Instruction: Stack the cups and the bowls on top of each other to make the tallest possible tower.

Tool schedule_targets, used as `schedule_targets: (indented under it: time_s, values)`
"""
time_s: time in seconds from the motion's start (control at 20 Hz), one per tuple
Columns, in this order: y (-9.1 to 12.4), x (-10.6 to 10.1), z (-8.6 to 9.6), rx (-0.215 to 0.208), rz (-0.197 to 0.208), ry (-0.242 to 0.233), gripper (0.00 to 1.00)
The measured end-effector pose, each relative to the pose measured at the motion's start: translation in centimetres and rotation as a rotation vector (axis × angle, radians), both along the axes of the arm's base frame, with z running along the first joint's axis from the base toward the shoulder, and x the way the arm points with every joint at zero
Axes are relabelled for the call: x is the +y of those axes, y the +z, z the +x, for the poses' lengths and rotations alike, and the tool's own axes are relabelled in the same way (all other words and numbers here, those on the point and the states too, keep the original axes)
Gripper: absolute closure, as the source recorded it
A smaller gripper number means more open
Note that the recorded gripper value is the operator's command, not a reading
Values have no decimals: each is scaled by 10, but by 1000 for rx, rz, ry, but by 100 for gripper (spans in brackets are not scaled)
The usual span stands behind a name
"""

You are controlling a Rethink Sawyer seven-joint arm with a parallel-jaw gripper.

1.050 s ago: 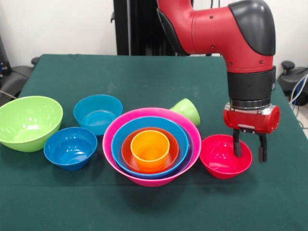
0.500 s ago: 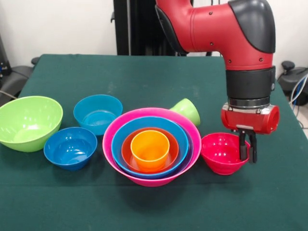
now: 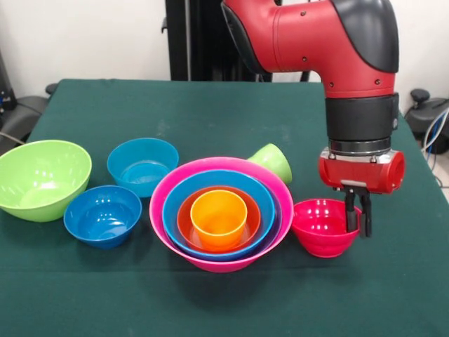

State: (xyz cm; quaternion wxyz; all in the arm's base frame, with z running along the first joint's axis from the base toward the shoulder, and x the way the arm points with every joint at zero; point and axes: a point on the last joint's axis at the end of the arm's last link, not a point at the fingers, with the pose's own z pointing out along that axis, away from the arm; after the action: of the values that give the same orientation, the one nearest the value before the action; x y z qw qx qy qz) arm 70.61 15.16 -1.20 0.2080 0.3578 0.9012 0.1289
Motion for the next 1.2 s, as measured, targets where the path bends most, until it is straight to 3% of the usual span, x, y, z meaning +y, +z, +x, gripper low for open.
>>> schedule_targets:
  time_s: [0.4, 0.8, 1.2]
  values:
    - [16, -9, 5, -19, -5, -6, 100]
    - [65, -9, 2, -31, -30, 16, 100]
    - [107, -1, 3, -22, -19, 42, 100]
